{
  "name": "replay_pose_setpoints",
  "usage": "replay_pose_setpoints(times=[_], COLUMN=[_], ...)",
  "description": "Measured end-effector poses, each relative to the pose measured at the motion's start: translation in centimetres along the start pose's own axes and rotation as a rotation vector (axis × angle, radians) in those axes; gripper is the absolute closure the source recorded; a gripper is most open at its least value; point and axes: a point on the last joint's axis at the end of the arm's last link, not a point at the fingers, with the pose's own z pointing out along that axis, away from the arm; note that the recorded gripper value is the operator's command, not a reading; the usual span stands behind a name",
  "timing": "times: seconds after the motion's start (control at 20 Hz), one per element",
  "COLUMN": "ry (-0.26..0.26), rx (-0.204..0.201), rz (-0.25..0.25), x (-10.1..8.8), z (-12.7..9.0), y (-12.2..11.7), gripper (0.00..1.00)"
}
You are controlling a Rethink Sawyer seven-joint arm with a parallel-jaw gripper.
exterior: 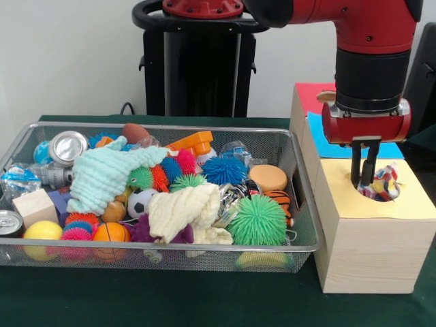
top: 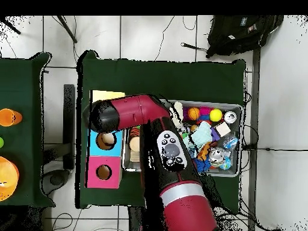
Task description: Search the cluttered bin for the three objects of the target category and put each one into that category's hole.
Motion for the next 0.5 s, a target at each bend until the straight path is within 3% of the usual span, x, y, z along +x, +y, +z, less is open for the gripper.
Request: replay_pose_setpoints(times=[0.5], ry=[0.013], rx=[-0.011], rz=[0.005], x=[-0.09], z=[0.01], y=[-0.08], gripper=[1.00])
